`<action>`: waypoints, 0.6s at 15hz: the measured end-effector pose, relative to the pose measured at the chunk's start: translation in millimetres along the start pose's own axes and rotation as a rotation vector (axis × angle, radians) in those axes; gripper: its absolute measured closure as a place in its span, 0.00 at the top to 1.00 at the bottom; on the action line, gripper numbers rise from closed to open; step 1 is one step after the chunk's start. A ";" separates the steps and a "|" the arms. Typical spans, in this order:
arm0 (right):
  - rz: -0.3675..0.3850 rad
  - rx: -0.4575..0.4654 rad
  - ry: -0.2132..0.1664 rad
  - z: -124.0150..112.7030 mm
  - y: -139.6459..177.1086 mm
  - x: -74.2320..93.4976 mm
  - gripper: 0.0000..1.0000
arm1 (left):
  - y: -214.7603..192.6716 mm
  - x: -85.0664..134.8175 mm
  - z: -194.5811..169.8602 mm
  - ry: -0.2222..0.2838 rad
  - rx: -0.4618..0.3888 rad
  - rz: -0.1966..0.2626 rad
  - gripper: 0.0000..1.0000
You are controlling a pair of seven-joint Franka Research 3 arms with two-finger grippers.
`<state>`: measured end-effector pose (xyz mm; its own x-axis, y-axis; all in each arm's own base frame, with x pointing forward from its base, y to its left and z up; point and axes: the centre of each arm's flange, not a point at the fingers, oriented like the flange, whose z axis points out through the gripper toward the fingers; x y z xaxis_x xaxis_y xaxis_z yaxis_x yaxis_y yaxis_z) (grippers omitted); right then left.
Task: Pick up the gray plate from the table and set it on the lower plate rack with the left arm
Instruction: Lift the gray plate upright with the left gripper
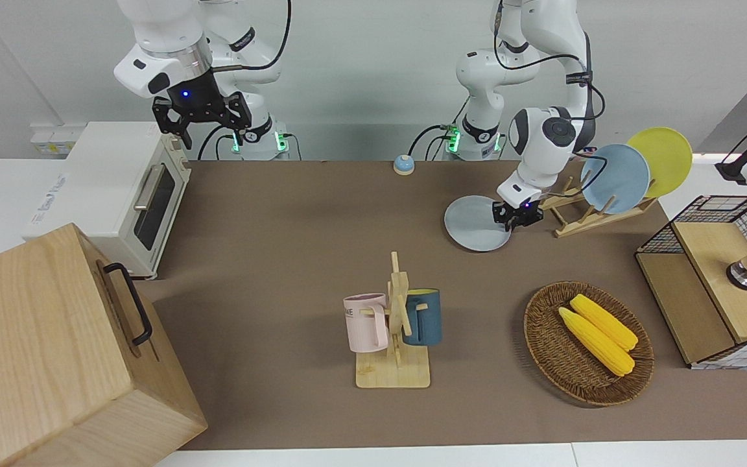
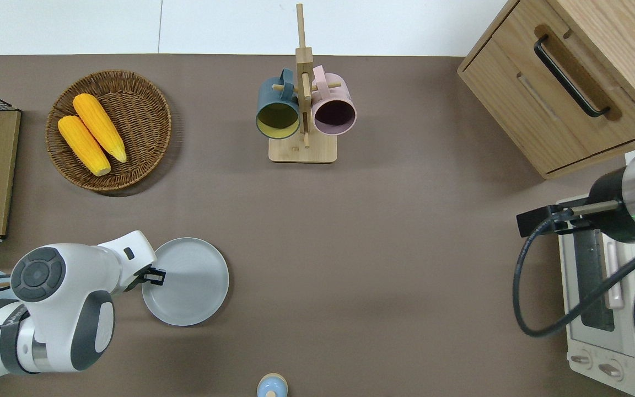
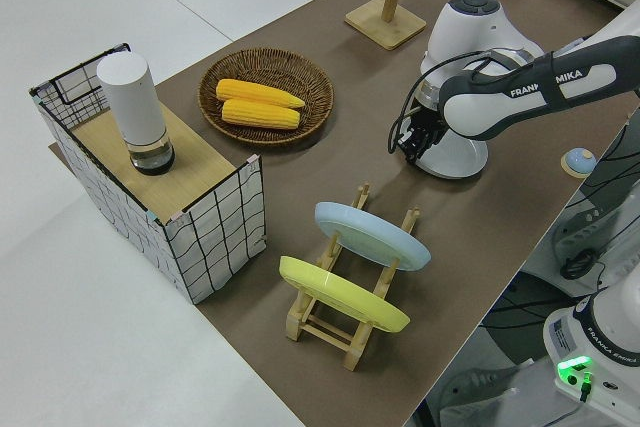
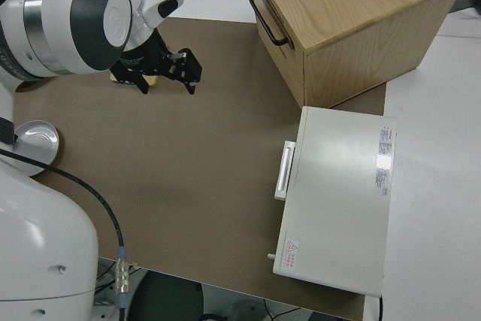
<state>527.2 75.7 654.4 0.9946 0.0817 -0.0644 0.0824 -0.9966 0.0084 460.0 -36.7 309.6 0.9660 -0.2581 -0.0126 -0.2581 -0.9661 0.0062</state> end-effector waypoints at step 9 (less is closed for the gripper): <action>0.000 0.000 0.000 0.0 0.0 0.0 0.99 | -5.0 1.2 -32.8 -0.030 -0.029 -0.034 0.09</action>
<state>527.2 75.7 654.4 0.9946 0.0817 -0.0645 0.0824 -0.9966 0.0084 462.8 -32.1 342.4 0.9733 -0.2252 -0.0431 -0.2239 -0.9740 0.0345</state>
